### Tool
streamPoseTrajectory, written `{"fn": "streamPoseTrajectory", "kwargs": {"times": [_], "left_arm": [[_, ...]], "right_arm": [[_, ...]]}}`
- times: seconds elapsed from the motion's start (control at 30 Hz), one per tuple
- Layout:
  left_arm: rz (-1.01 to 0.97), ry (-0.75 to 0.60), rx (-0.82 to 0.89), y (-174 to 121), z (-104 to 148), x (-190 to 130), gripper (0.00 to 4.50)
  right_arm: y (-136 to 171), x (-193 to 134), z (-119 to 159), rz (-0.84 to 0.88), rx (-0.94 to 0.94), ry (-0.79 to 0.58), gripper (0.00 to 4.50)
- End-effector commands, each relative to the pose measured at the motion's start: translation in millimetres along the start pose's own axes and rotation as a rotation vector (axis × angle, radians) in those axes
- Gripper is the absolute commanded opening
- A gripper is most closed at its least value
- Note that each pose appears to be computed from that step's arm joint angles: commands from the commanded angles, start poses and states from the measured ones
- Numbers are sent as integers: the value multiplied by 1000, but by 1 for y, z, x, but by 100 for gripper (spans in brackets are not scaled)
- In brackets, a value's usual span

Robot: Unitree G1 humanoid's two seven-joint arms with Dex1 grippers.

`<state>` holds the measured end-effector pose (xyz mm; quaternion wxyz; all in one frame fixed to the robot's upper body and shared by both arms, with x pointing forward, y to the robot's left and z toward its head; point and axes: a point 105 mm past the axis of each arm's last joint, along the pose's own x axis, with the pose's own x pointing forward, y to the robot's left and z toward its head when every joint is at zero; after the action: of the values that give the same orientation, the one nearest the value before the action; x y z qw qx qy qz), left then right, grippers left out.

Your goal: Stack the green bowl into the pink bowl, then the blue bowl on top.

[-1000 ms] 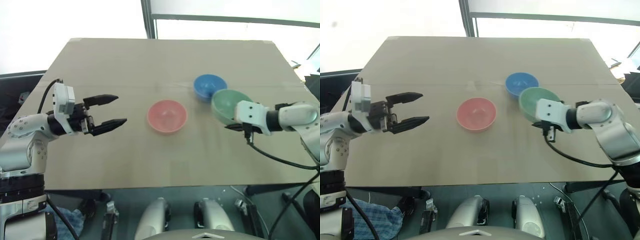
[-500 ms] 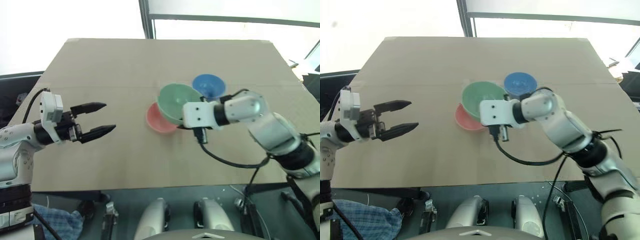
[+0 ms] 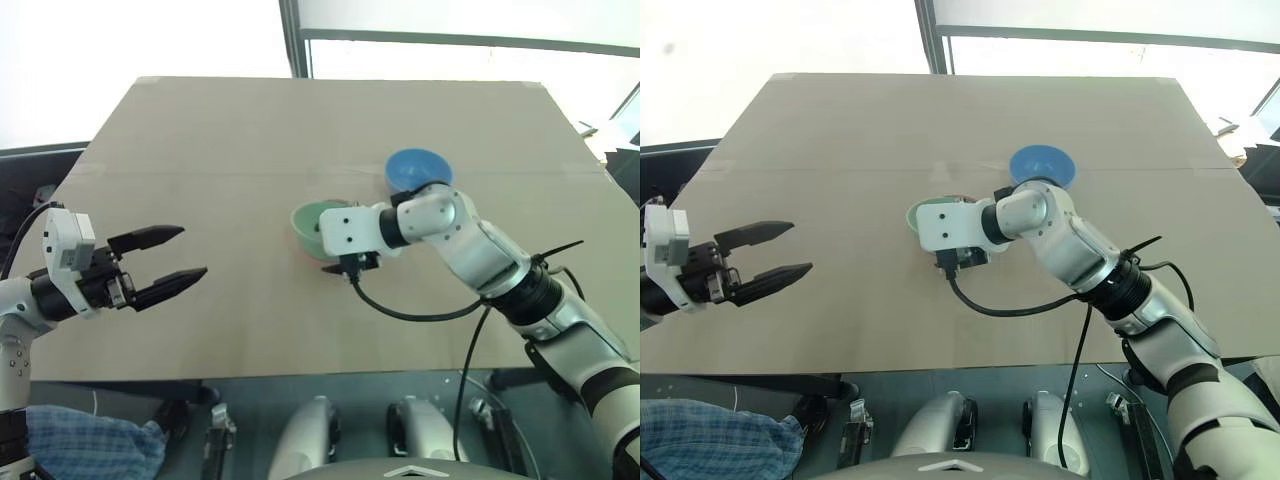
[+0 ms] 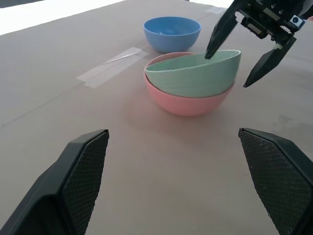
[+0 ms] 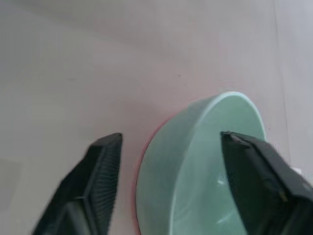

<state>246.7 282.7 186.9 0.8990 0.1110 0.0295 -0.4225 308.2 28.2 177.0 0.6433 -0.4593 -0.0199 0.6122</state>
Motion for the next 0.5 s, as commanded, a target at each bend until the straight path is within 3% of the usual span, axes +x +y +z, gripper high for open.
{"fn": "streamPoseTrajectory", "kwargs": {"times": [0.03,0.33,0.5], "left_arm": [[6,-35,45,-3,13,-1,450],[-20,-67,41,-4,17,10,450],[-38,-103,24,-5,17,20,450]], "right_arm": [[-17,-11,7,-80,4,-31,441],[-64,-72,0,-248,117,-27,441],[-83,-98,-50,-358,190,121,441]]}}
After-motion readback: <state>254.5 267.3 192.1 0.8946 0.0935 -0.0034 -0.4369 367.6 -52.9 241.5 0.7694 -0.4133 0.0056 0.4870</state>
